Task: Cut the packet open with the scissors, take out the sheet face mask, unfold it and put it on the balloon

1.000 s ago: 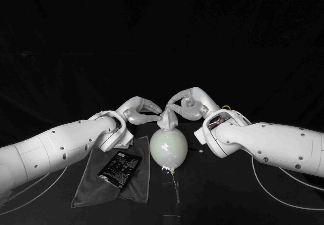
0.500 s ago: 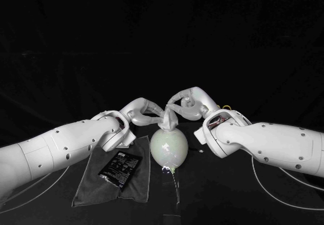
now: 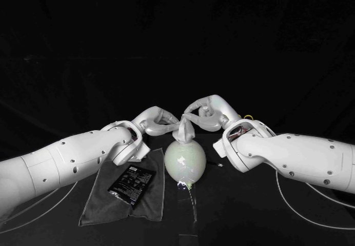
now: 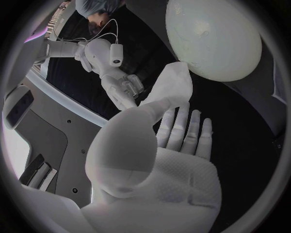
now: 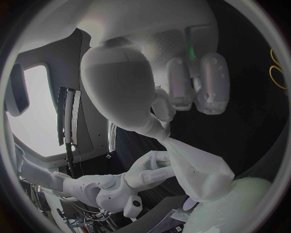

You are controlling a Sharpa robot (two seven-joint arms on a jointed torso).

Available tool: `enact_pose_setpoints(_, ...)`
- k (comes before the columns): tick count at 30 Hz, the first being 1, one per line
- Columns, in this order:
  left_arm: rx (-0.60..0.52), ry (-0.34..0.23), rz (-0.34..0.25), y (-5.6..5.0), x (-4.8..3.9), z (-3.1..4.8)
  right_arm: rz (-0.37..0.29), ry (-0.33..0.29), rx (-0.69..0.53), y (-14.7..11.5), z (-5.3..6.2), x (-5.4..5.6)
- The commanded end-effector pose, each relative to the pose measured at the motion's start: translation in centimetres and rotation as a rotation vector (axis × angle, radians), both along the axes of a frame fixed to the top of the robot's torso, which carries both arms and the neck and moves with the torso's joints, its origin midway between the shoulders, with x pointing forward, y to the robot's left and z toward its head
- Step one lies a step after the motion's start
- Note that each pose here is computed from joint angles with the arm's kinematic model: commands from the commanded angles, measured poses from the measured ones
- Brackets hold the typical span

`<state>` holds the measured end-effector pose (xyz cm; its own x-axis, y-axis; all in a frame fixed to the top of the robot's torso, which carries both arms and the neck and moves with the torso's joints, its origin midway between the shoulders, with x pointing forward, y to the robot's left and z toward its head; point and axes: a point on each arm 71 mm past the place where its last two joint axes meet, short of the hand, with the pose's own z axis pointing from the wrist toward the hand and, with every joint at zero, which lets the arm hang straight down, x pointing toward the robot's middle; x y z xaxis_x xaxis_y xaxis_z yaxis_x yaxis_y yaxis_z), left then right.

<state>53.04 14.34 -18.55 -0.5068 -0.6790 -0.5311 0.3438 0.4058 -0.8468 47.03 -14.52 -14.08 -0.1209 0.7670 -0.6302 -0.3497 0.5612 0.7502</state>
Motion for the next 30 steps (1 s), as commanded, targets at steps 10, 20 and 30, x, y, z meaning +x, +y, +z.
enact_pose_setpoints(10,-0.157,0.032,0.080,0.5,0.32,0.62,-0.004,0.006,-0.025,-0.5,-0.2,0.5)
enact_pose_setpoints(20,-0.203,0.046,0.136,1.5,0.79,1.32,-0.019,0.016,-0.046,-1.1,-0.4,1.1)
enact_pose_setpoints(30,-0.181,0.043,0.113,1.4,1.13,2.64,-0.039,0.011,-0.060,-1.6,-0.4,1.8)
